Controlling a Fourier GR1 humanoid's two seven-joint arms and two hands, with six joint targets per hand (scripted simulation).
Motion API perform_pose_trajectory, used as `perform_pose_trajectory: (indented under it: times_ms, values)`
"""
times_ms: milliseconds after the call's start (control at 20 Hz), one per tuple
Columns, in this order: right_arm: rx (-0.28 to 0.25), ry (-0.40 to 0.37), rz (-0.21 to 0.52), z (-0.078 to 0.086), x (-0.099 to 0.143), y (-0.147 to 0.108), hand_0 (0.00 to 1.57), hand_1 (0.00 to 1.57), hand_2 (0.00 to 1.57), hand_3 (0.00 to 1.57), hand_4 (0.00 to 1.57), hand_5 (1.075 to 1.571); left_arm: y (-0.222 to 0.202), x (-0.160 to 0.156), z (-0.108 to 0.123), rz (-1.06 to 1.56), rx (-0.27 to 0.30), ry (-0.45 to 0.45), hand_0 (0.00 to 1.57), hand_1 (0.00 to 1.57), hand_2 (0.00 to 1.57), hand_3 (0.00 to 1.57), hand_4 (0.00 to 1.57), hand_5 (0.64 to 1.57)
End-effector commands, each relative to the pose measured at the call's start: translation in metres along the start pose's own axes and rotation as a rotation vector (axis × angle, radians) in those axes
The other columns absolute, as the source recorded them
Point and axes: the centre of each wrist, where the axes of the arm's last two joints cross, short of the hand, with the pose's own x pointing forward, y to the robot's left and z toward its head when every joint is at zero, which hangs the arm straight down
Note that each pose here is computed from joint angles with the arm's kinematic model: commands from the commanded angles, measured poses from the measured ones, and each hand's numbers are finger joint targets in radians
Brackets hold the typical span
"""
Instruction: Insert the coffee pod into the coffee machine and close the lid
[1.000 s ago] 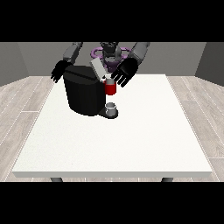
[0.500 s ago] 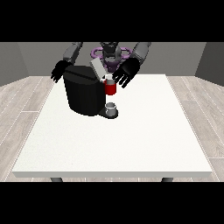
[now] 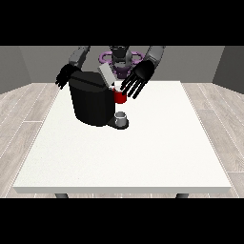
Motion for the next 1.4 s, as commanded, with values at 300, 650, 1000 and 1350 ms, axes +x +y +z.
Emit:
perform_pose_trajectory:
  times_ms: [300,650,1000,1350]
  values:
    - [-0.051,0.097,-0.003,0.017,-0.033,-0.030,0.00,0.00,0.00,0.00,0.42,1.571,-0.036,0.012,-0.003,0.025,-0.089,0.020,0.00,0.00,0.00,0.00,0.00,1.571]
    - [-0.122,0.128,0.000,0.026,-0.052,-0.030,0.00,0.00,0.00,0.00,0.38,1.571,-0.066,0.014,0.002,0.142,-0.113,-0.018,0.00,0.00,0.00,0.00,0.00,1.571]
    - [-0.185,0.255,0.010,0.063,-0.073,-0.060,0.00,0.00,0.00,0.00,0.40,1.571,-0.147,-0.029,0.037,0.761,-0.057,0.050,0.00,0.00,0.00,0.00,0.24,1.571]
    - [-0.159,0.246,0.100,0.074,-0.066,-0.074,0.00,0.00,0.00,0.00,0.36,1.571,-0.204,-0.065,0.090,0.920,-0.058,0.154,0.00,0.00,0.00,0.00,0.19,1.571]
